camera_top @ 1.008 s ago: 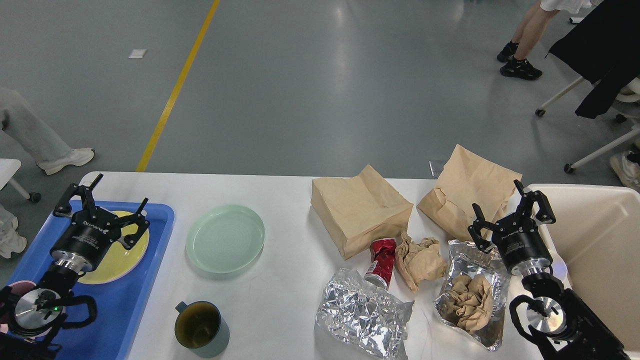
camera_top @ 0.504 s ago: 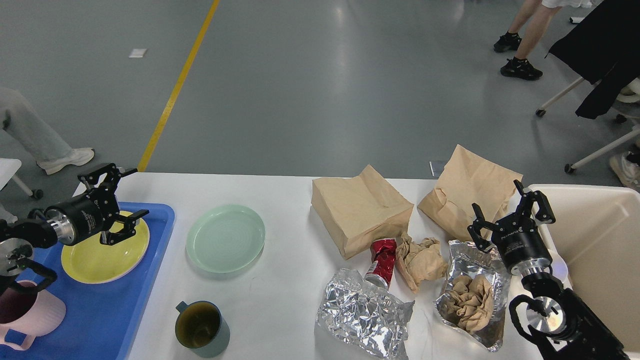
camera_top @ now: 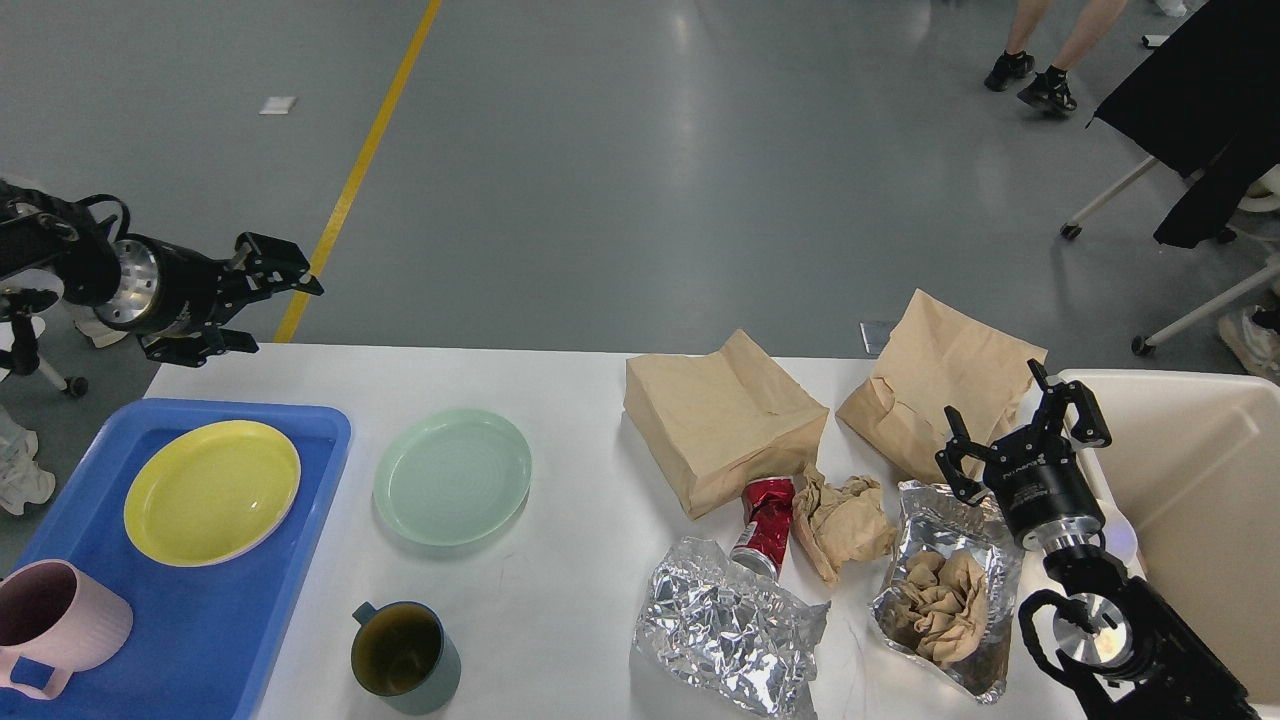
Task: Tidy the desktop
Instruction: 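Lift the left gripper up and away from the blue tray, then lower the left gripper onto the dark teal cup and grasp it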
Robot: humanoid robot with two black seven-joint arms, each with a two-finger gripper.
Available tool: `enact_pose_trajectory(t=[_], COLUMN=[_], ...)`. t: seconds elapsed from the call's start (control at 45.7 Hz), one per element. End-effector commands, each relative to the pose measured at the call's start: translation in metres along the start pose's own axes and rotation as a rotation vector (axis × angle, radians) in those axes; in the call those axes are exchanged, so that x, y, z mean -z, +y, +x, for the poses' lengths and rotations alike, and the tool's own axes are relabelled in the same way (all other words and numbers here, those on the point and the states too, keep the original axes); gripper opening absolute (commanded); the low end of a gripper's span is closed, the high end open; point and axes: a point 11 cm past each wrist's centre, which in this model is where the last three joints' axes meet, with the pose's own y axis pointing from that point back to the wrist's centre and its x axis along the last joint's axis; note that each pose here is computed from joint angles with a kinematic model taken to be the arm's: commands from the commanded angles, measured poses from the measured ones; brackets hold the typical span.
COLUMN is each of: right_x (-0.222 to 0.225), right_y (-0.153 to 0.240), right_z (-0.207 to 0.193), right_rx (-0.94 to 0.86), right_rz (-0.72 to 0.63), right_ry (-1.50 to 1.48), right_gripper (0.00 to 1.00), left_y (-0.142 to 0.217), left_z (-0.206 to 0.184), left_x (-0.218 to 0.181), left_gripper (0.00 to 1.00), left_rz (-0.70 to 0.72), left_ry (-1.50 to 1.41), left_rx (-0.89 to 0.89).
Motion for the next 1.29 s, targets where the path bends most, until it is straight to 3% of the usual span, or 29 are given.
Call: enact_pose_trajectory(t=[0.0, 0.197, 0.35, 0.504, 0.657, 0.986, 1.271], right_x=[0.000, 0.000, -0.001, 0.000, -0.001, 0.000, 0.000], right_y=[0.000, 0.000, 0.000, 0.000, 0.000, 0.000, 0.000], right_z=[0.000, 0.000, 0.000, 0.000, 0.000, 0.000, 0.000], right_rx=[0.000, 0.000, -0.001, -0.001, -0.001, -0.001, 0.000], right_rz=[0.000, 0.000, -0.001, -0.001, -0.001, -0.001, 0.000], right_ry=[0.000, 0.000, -0.001, 0.000, -0.001, 0.000, 0.000], right_gripper=[1.00, 1.00, 1.00, 1.00, 1.00, 1.00, 1.00], left_y=[0.002, 0.039, 0.070, 0.111, 0.128, 0.130, 0.096], left_z=[-0.013, -0.066, -0.104, -0.134, -0.157, -0.152, -0.169], left_x=[-0.035, -0.095, -0.108, -0.124, -0.118, -0.095, -0.057], left_gripper=[0.97, 0.97, 0.97, 0.97, 0.97, 0.97, 0.97], left_rz=[0.115, 0.263, 0.282, 0.277, 0.337, 0.325, 0.354], left_ry=[-0.197, -0.430, -0.478, -0.529, -0.569, -0.463, -0.397], left_rx=[0.089, 0.334, 0.426, 0.412, 0.308, 0.300, 0.394])
